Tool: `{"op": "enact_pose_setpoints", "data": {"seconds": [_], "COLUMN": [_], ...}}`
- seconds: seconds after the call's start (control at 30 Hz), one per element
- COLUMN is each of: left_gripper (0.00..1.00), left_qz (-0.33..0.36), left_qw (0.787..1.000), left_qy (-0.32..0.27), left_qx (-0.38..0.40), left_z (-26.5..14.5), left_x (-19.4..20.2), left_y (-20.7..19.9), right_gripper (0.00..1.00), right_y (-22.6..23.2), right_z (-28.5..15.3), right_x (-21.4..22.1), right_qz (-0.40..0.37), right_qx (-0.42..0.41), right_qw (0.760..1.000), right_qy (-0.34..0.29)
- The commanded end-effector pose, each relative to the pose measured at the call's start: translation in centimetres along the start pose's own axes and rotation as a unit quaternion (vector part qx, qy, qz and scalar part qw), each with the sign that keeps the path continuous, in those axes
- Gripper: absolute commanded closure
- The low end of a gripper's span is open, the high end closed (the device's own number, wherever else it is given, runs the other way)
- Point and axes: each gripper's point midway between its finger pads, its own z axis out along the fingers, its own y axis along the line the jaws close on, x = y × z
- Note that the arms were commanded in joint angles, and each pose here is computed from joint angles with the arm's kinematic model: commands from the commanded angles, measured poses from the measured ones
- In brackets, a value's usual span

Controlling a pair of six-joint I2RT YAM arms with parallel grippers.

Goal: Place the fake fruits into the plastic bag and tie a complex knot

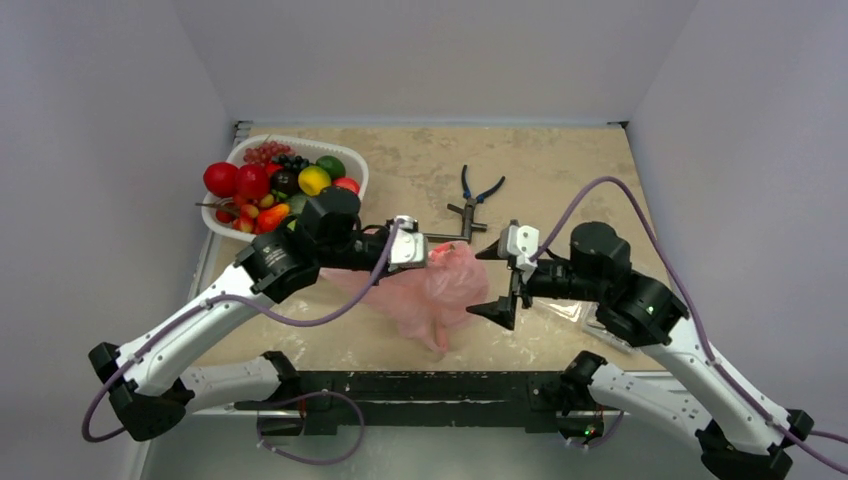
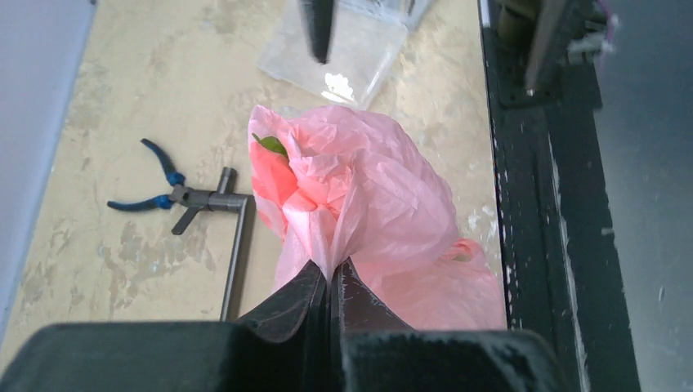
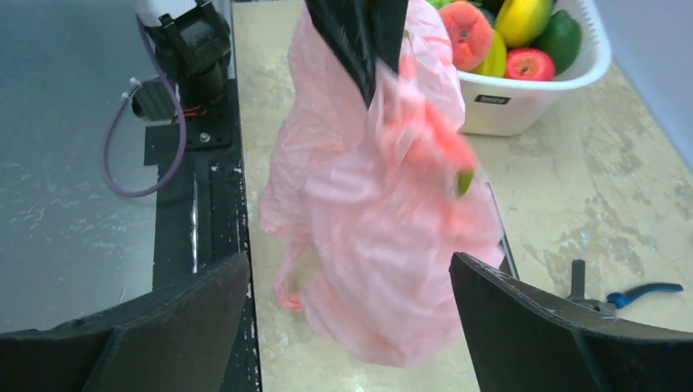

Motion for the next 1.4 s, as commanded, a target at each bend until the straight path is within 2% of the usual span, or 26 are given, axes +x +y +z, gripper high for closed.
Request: {"op": "enact_pose_setpoints", "data": {"seconds": [0.0,0.2,0.27,0.37,0.53,0.57,0.63,0.67,0.77,0.83,0.87,0.9,1.0,1.07,1.17,1.3,1.33,1.37], "left_gripper": [1.0,1.0,1.0,1.0,1.0,1.0,0.99,0.89,0.43,0.24,0.09,0.03,0.02,0.06,0.14,0.18,0.23,0.34], "left_qz": [-0.063,-0.089,-0.104,-0.127,-0.094,-0.091,-0.064,-0.046,-0.024,-0.066,-0.085,-0.106,-0.142,-0.151,-0.174,-0.191,-0.196,-0.201], "left_qw": [0.989,0.978,0.974,0.967,0.975,0.978,0.985,0.989,0.995,0.993,0.992,0.989,0.986,0.986,0.983,0.98,0.979,0.977], "left_qy": [-0.129,-0.186,-0.203,-0.218,-0.202,-0.187,-0.162,-0.143,-0.095,-0.087,-0.093,-0.098,-0.091,-0.071,-0.041,-0.002,0.005,0.011], "left_qx": [-0.024,0.004,-0.001,0.023,0.0,-0.008,-0.007,-0.004,-0.025,-0.032,-0.022,-0.01,-0.012,0.0,0.032,0.054,0.061,0.07], "left_z": [-2.0,-2.6,-3.0,-4.0,-5.9,-6.5,-7.3,-7.5,-7.8,-8.3,-8.3,-8.3,-7.0,-5.3,-2.7,0.0,0.3,0.4], "left_x": [-5.7,-8.3,-8.7,-9.4,-8.5,-7.7,-6.4,-5.6,-4.0,-5.2,-6.6,-7.9,-10.0,-10.3,-9.4,-7.6,-7.4,-7.2], "left_y": [0.9,-0.1,0.2,0.0,-0.1,-0.1,-0.6,-1.0,-0.5,0.4,0.7,0.9,2.4,2.6,1.8,1.1,0.9,0.7], "right_gripper": [0.01,0.01,0.1,0.31,0.97,1.0,1.0,1.0,1.0,1.0,1.0,1.0,1.0,1.0,1.0,1.0,1.0,1.0], "right_y": [-0.2,-3.2,-3.5,-3.8,-3.8,-4.1,-4.4,-4.4,-4.4,-4.9,-5.2,-5.3,-5.0,-4.8,-4.6,-4.1,-3.9,-3.8], "right_z": [-1.1,0.7,1.3,1.3,-0.1,-0.6,-1.4,-1.7,-2.1,-2.0,-1.9,-1.9,-1.8,-1.8,-1.7,-1.7,-1.7,-1.6], "right_x": [0.3,-0.8,-0.2,1.1,2.1,2.3,2.5,2.4,1.5,1.0,1.2,1.3,0.9,0.8,0.6,-0.1,-0.2,0.1], "right_qz": [0.028,0.029,0.027,0.022,0.012,0.011,0.005,0.0,-0.02,-0.022,-0.022,-0.027,-0.041,-0.051,-0.064,-0.086,-0.089,-0.094], "right_qx": [0.039,0.093,0.094,0.104,0.129,0.143,0.162,0.164,0.16,0.169,0.176,0.175,0.166,0.159,0.153,0.136,0.131,0.125], "right_qw": [0.999,0.993,0.993,0.994,0.991,0.989,0.987,0.986,0.987,0.985,0.984,0.984,0.985,0.985,0.986,0.986,0.986,0.987], "right_qy": [-0.022,-0.064,-0.061,-0.041,-0.029,-0.025,-0.02,-0.02,-0.022,-0.028,-0.026,-0.025,-0.032,-0.036,-0.038,-0.05,-0.052,-0.047]}}
